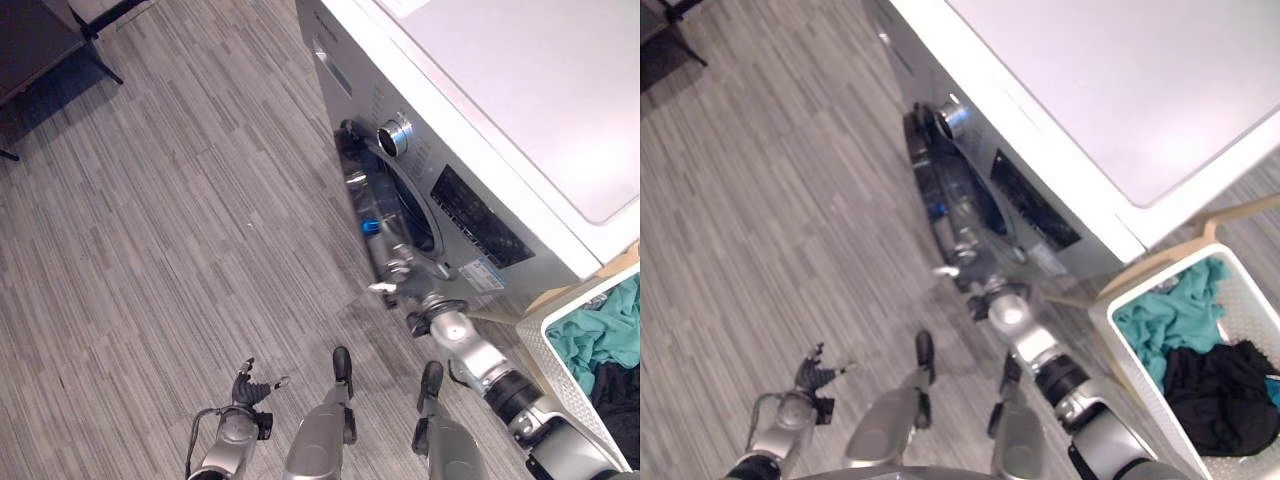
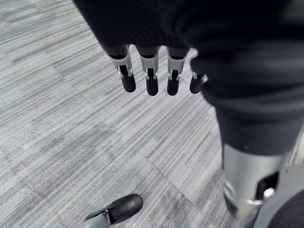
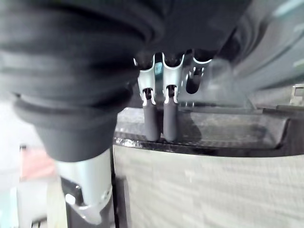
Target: Grab the laundry basket,head to the washer,open it,put in the laundry and shut it.
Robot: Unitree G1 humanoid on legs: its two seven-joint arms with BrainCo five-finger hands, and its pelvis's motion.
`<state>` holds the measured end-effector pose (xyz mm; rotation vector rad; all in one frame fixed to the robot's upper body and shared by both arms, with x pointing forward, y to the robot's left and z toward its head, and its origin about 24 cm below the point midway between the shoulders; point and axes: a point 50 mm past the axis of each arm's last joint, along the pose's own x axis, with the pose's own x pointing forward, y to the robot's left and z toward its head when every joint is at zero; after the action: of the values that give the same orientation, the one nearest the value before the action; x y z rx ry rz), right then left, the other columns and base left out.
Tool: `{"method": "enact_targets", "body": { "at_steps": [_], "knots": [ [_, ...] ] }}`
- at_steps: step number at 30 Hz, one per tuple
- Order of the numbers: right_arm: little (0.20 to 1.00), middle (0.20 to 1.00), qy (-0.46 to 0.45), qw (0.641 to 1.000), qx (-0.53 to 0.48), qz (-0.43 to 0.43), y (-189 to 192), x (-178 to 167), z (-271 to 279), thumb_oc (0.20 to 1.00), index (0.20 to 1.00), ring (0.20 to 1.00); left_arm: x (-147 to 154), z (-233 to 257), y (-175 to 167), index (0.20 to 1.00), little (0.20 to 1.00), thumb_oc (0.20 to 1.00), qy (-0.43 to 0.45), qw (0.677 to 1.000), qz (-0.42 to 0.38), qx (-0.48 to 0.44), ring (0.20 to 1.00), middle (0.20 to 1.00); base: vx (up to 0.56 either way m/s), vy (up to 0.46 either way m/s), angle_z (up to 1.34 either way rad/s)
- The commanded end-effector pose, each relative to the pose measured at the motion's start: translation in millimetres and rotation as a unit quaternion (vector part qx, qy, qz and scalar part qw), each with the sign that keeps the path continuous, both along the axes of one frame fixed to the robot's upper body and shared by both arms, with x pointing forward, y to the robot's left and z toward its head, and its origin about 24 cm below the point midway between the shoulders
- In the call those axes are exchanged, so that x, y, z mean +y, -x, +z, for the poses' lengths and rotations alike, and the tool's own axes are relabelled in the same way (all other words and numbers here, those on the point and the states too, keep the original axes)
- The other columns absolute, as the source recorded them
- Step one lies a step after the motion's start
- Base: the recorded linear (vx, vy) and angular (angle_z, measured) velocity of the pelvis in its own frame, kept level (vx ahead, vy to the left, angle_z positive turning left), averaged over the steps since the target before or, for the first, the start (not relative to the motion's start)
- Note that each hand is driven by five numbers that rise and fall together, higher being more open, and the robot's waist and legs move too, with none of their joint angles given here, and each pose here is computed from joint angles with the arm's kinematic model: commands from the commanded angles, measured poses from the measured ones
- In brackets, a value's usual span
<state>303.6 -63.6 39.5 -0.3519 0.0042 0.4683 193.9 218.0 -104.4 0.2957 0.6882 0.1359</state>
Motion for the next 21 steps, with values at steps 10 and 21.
{"method": "enact_targets", "body": {
  "at_steps": [10, 21],
  "knots": [
    [1.0, 1.0, -0.122, 0.963, -0.186, 0.152, -13.1, 91.3, 135.3, 1.0, 1.0, 1.0, 22.8, 23.3, -29.3, 1.0, 1.0, 1.0, -0.046, 0.998, -0.003, -0.049, 1.0, 1.0, -0.01, -0.051, 0.37],
    [1.0, 1.0, -0.052, 0.992, -0.097, 0.058, 10.1, -2.0, 45.9, 1.0, 1.0, 1.0, 14.4, 37.0, -34.7, 1.0, 1.0, 1.0, -0.037, 0.995, -0.021, -0.09, 1.0, 1.0, -0.01, 0.013, -0.14]
  ]
}}
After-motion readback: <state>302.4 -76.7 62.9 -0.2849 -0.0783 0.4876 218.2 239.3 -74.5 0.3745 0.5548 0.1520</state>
